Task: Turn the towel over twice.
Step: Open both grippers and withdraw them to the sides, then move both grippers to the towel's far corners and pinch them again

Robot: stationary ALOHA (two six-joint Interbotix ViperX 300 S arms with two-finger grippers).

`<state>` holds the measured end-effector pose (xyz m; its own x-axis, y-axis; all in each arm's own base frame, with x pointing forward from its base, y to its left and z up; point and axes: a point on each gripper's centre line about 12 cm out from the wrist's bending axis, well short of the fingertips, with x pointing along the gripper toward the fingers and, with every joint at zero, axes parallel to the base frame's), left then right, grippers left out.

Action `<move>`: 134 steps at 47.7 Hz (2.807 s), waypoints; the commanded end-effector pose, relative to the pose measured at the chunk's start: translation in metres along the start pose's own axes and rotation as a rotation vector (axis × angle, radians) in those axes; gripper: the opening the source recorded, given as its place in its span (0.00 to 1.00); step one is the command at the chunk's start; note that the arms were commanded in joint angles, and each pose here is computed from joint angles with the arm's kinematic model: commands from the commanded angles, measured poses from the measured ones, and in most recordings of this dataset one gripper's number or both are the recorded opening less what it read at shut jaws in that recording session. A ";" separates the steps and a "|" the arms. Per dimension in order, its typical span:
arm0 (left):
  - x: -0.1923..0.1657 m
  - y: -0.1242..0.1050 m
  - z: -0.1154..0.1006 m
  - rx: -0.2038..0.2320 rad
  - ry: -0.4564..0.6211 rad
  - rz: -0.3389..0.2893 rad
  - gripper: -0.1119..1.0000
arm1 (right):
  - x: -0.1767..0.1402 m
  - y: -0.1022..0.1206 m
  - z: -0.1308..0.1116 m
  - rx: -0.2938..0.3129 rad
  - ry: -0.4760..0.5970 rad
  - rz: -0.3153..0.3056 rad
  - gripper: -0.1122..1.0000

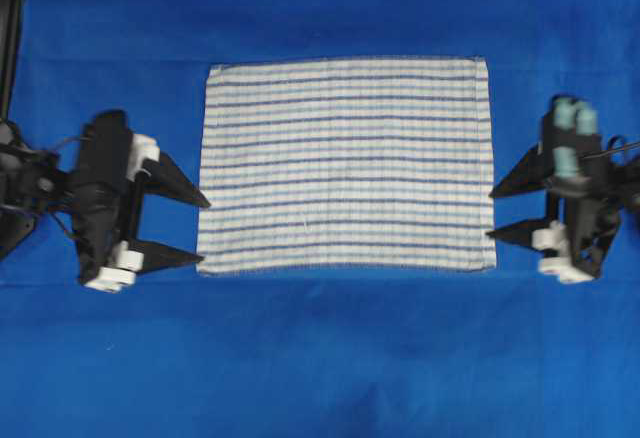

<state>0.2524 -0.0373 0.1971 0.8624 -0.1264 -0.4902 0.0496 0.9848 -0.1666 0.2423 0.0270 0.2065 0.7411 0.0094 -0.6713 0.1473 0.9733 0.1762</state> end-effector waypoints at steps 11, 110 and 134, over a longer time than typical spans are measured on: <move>-0.056 0.023 0.023 0.123 -0.276 0.087 0.81 | -0.067 -0.027 0.026 -0.167 -0.359 -0.058 0.70; 0.045 0.203 -0.070 -0.109 -0.017 0.576 0.79 | 0.073 -0.213 -0.027 0.210 0.068 -0.407 0.70; 0.049 0.210 -0.089 -0.101 0.116 0.577 0.16 | 0.077 -0.214 -0.040 0.227 0.100 -0.401 0.14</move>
<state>0.2601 0.1507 0.0612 0.6831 0.4064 -0.6068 -0.4576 0.8857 0.0780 0.2421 -0.1710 0.0844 0.5218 -0.3179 -0.7916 0.5572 0.8297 0.0340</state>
